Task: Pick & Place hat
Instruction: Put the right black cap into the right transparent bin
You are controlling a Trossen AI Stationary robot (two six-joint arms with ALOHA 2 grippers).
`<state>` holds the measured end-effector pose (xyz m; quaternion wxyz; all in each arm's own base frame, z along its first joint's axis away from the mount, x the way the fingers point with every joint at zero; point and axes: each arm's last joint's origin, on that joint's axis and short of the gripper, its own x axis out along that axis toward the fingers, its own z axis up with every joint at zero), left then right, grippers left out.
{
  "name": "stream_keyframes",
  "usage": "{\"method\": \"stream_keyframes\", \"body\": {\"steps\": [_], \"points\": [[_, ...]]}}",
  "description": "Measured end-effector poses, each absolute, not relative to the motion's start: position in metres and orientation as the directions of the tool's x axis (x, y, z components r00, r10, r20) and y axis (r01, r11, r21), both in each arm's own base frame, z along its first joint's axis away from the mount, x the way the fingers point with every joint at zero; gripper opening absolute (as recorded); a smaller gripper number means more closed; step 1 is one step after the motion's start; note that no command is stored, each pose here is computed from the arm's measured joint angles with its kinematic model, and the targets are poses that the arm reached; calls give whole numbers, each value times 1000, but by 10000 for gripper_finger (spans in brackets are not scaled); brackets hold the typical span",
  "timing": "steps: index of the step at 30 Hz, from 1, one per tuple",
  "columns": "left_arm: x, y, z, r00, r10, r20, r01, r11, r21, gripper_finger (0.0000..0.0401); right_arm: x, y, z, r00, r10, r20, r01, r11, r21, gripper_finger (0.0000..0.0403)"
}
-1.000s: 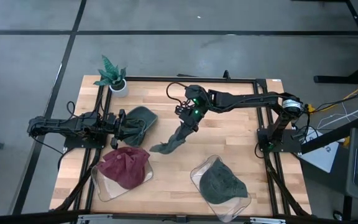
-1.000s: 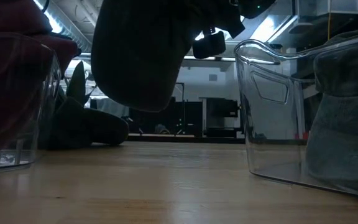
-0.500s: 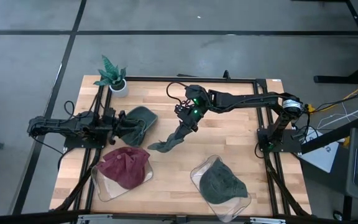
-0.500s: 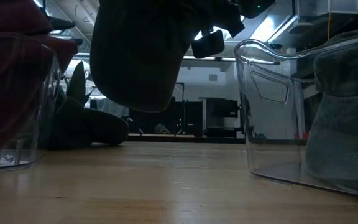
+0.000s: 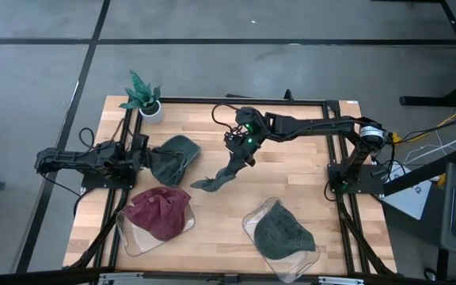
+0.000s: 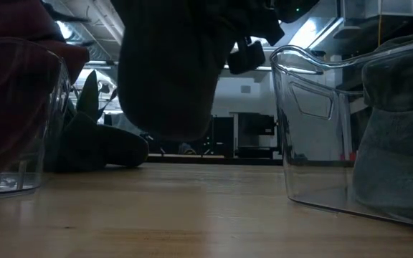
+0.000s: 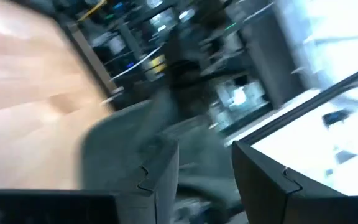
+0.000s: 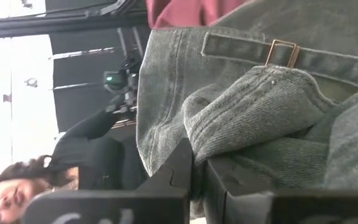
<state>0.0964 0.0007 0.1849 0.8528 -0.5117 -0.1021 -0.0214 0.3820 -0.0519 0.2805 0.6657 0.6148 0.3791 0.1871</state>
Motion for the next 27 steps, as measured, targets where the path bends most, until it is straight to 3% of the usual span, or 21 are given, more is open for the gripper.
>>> {"method": "stream_keyframes", "body": {"steps": [3,7,10,18,27], "points": [[94,2,194,952,96,292,218,459,-861,143,379,-57,277,648,698,-305,249,184,951,14],[91,3,203,914,149,377,224,589,-777,143,377,-64,273,663,665,-344,281,205,938,14],[92,1,212,931,94,354,200,678,-707,143,376,-66,272,670,651,-356,294,208,933,14],[123,0,266,998,58,-16,-60,935,-350,143,377,-67,271,692,616,-378,309,220,925,14],[184,-1,316,947,79,-311,-72,997,36,143,379,-71,269,760,472,-447,363,262,894,14]]}}
